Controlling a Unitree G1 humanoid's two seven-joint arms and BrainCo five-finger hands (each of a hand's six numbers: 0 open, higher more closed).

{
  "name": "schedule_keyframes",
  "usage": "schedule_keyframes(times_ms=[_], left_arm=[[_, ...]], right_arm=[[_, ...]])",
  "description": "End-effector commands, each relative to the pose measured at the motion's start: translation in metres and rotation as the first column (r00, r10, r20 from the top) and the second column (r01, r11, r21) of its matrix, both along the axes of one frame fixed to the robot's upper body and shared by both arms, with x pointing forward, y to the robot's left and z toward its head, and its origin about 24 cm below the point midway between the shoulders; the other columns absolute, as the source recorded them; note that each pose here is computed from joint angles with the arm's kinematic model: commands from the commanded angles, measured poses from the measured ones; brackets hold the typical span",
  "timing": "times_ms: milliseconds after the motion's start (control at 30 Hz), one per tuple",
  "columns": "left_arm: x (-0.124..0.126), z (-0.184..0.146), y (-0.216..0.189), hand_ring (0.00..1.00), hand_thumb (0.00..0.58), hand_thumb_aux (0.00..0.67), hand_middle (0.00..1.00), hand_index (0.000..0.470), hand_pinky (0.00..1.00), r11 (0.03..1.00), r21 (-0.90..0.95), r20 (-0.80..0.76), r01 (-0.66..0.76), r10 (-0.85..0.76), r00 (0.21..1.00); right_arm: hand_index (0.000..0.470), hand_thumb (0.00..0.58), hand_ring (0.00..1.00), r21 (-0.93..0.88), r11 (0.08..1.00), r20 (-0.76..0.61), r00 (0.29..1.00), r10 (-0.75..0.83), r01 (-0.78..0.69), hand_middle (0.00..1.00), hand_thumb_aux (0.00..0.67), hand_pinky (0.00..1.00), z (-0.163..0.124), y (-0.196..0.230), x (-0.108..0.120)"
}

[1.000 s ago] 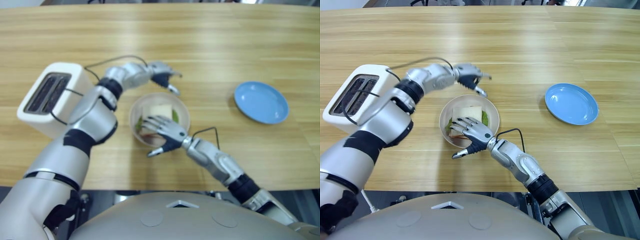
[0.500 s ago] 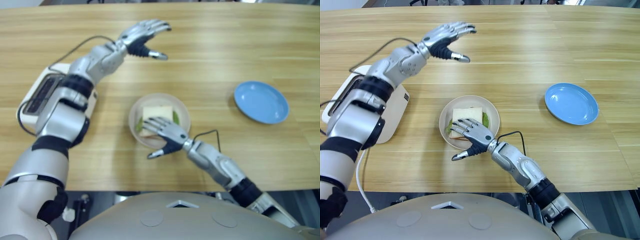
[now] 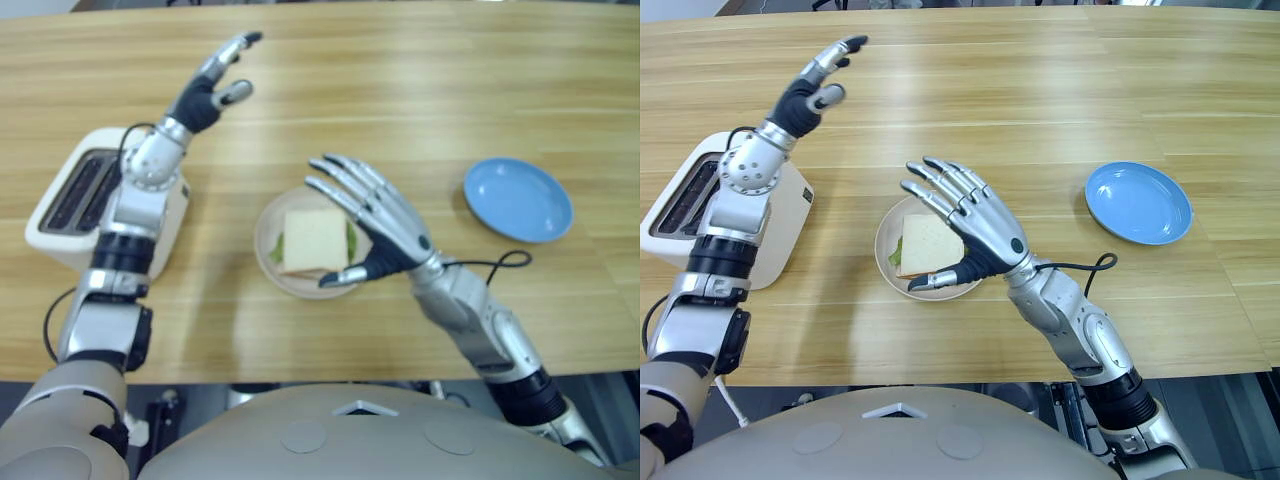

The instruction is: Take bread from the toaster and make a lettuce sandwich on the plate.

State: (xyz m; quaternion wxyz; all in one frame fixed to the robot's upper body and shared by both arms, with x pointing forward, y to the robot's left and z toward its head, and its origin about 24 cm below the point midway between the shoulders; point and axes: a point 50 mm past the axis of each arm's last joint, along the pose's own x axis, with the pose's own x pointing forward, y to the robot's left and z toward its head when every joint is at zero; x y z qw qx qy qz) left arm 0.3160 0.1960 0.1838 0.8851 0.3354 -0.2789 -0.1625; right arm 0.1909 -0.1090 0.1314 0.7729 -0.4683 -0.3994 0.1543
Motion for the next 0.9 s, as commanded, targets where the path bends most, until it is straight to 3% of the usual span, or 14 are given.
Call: schedule_keyframes(times_ms=[33, 133, 167, 200, 233, 267, 300, 633, 833, 900], left_arm=[[-0.020, -0.005, 0.009, 0.00, 0.000, 0.000, 0.00, 0.000, 0.00, 0.989, 0.142, -0.087, 0.040, -0.028, 0.996], [-0.045, -0.025, 0.014, 0.00, 0.000, 0.000, 0.00, 0.000, 0.00, 0.938, 0.310, -0.241, 0.154, -0.079, 0.967], [-0.057, -0.030, 0.015, 0.00, 0.432, 0.331, 0.00, 0.227, 0.00, 0.912, 0.350, -0.291, 0.216, -0.113, 0.950], [-0.066, -0.034, 0.017, 0.00, 0.580, 0.670, 0.00, 0.460, 0.00, 0.895, 0.365, -0.341, 0.258, -0.129, 0.931], [-0.073, -0.036, 0.019, 0.49, 0.580, 0.670, 0.49, 0.460, 0.49, 0.883, 0.375, -0.371, 0.283, -0.137, 0.918], [-0.079, -0.038, 0.020, 0.49, 0.580, 0.670, 0.49, 0.460, 0.49, 0.873, 0.379, -0.407, 0.307, -0.141, 0.902], [-0.083, -0.042, 0.021, 1.00, 0.580, 0.670, 1.00, 0.460, 1.00, 0.863, 0.380, -0.447, 0.331, -0.142, 0.883], [-0.099, -0.074, 0.010, 1.00, 0.580, 0.670, 1.00, 0.460, 1.00, 0.744, 0.351, -0.680, 0.569, -0.215, 0.701], [-0.118, -0.113, 0.009, 1.00, 0.580, 0.670, 1.00, 0.460, 1.00, 0.616, 0.332, -0.847, 0.714, -0.139, 0.513], [-0.120, -0.120, 0.008, 1.00, 0.580, 0.670, 1.00, 0.460, 1.00, 0.604, 0.324, -0.863, 0.728, -0.127, 0.489]], right_arm=[[0.000, 0.000, 0.00, -0.082, 0.995, -0.140, 0.988, -0.064, 0.053, 0.00, 0.000, 0.00, -0.016, -0.014, 0.003], [0.000, 0.000, 0.00, -0.235, 0.970, -0.324, 0.936, -0.135, 0.058, 0.00, 0.000, 0.00, -0.043, -0.030, -0.002], [0.045, 0.108, 0.00, -0.264, 0.963, -0.395, 0.905, -0.158, 0.053, 0.00, 0.066, 0.00, -0.050, -0.037, -0.007], [0.337, 0.539, 0.44, -0.282, 0.958, -0.443, 0.879, -0.178, 0.052, 0.44, 0.491, 0.44, -0.053, -0.045, -0.013], [0.460, 0.580, 1.00, -0.276, 0.959, -0.478, 0.856, -0.196, 0.065, 1.00, 0.670, 1.00, -0.052, -0.053, -0.017], [0.460, 0.580, 1.00, -0.271, 0.960, -0.523, 0.826, -0.210, 0.072, 1.00, 0.670, 1.00, -0.051, -0.059, -0.019], [0.460, 0.580, 1.00, -0.283, 0.956, -0.551, 0.803, -0.226, 0.074, 1.00, 0.670, 1.00, -0.049, -0.065, -0.021], [0.460, 0.580, 1.00, -0.223, 0.972, -0.768, 0.627, -0.131, -0.069, 1.00, 0.670, 1.00, -0.027, -0.065, -0.037], [0.460, 0.580, 1.00, -0.220, 0.943, -0.895, 0.437, -0.093, -0.249, 1.00, 0.670, 1.00, -0.067, -0.040, -0.056], [0.460, 0.580, 1.00, -0.221, 0.934, -0.912, 0.399, -0.096, -0.280, 1.00, 0.670, 1.00, -0.077, -0.035, -0.058]])
